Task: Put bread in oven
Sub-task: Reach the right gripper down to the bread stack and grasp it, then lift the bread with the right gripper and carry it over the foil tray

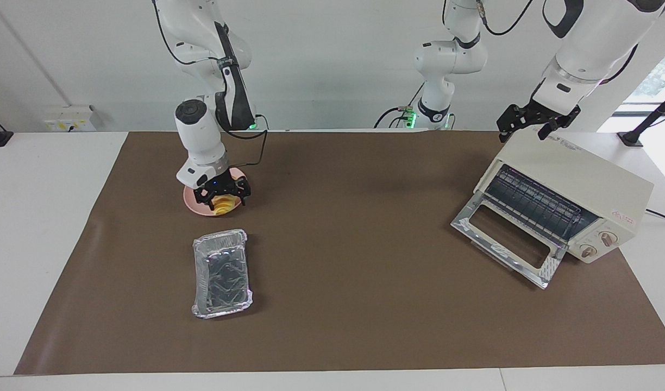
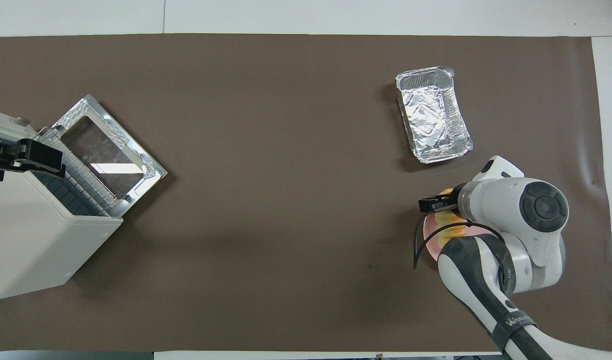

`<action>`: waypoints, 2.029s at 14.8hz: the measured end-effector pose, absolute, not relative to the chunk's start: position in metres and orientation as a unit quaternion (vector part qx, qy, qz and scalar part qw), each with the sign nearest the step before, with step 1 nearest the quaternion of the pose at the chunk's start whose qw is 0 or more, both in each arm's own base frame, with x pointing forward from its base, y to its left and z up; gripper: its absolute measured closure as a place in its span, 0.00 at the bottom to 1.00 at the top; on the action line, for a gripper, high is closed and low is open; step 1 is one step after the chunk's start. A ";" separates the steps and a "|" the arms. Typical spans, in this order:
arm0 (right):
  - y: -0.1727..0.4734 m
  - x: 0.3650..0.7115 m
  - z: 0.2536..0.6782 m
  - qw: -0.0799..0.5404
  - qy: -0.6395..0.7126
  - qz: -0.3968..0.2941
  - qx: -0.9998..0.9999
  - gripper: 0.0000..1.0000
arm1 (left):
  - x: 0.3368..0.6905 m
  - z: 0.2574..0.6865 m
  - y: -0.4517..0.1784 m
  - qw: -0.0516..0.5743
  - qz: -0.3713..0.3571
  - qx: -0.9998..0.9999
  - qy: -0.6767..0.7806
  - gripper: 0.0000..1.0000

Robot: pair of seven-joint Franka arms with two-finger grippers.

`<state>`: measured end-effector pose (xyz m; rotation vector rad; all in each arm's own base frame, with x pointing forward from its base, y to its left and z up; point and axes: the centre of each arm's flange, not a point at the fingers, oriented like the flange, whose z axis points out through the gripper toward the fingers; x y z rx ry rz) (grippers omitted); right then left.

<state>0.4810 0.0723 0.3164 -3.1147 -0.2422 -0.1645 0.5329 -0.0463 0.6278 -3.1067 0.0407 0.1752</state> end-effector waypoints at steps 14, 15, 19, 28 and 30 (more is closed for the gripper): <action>0.069 0.483 0.319 0.006 -0.074 -0.046 -0.996 0.90 | 0.533 0.628 -0.046 0.015 0.056 -0.998 0.013 0.00; 0.069 0.484 0.321 0.006 -0.074 -0.041 -0.996 0.90 | 0.533 0.628 -0.046 0.015 0.056 -0.998 0.013 0.00; 0.071 0.491 0.332 0.005 -0.074 -0.024 -0.997 0.90 | 0.533 0.628 -0.046 0.015 0.056 -0.998 0.013 0.00; 0.076 0.531 0.400 0.005 -0.075 0.001 -0.997 0.90 | 0.533 0.628 -0.046 0.015 0.056 -0.998 0.013 0.00; 0.080 0.557 0.430 0.007 -0.075 -0.006 -0.997 0.90 | 0.533 0.628 -0.046 0.015 0.056 -0.998 0.013 0.00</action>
